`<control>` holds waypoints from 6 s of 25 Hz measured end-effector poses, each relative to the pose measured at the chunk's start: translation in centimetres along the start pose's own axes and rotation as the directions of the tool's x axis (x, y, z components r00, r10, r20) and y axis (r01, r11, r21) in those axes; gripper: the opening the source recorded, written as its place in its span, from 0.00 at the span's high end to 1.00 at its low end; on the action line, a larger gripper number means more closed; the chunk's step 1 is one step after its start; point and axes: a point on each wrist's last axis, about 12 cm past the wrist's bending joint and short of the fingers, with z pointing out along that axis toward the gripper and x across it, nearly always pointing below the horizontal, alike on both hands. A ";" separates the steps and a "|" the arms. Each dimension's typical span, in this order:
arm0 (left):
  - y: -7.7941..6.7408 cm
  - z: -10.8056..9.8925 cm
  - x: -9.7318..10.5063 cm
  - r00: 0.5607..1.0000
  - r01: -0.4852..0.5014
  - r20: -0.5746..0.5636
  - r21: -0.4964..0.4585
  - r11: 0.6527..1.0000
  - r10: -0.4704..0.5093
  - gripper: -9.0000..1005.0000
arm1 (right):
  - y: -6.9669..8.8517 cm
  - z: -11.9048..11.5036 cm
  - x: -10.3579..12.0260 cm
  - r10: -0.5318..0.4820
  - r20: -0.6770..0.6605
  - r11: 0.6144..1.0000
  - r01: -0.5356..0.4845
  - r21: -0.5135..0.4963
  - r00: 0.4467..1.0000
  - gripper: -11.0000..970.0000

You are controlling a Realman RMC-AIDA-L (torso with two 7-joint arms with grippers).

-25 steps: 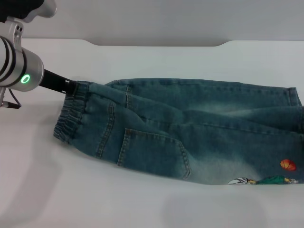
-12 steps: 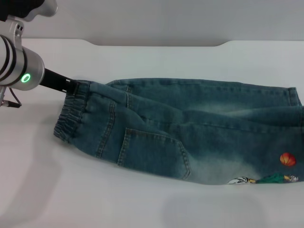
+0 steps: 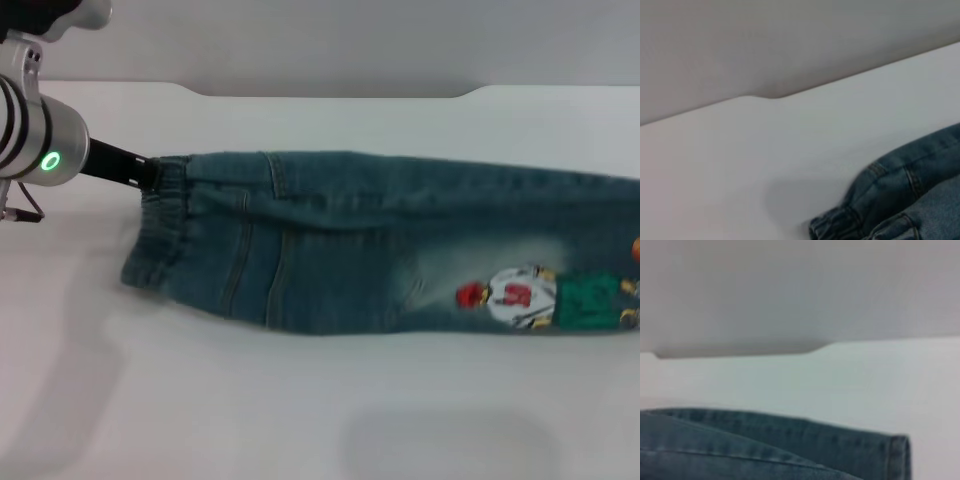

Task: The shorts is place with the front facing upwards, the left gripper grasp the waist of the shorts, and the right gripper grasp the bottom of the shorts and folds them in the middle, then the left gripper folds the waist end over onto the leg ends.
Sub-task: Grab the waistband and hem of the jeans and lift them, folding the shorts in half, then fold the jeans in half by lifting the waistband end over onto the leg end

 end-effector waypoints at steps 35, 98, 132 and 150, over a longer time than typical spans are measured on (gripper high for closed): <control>-0.1 5.3 0.2 0.977 0.083 0.192 0.045 0.995 -0.091 0.77 | -5.3 3.5 -1.2 -0.146 0.185 0.963 0.097 0.253 0.972 0.81; -3.5 5.6 1.2 0.980 0.098 -0.190 0.218 0.971 -0.056 0.18 | 2.0 15.5 7.7 -0.515 0.394 0.857 0.463 0.227 0.761 0.99; -3.9 5.3 0.6 0.993 0.078 -0.109 0.315 0.946 -0.045 0.85 | 1.5 14.6 8.1 -0.463 0.422 0.886 0.399 0.235 0.779 0.99; -2.8 0.8 -1.3 0.999 0.023 0.021 0.245 0.969 -0.029 0.94 | 4.1 17.4 7.5 -0.452 0.394 0.888 0.443 0.120 0.800 0.99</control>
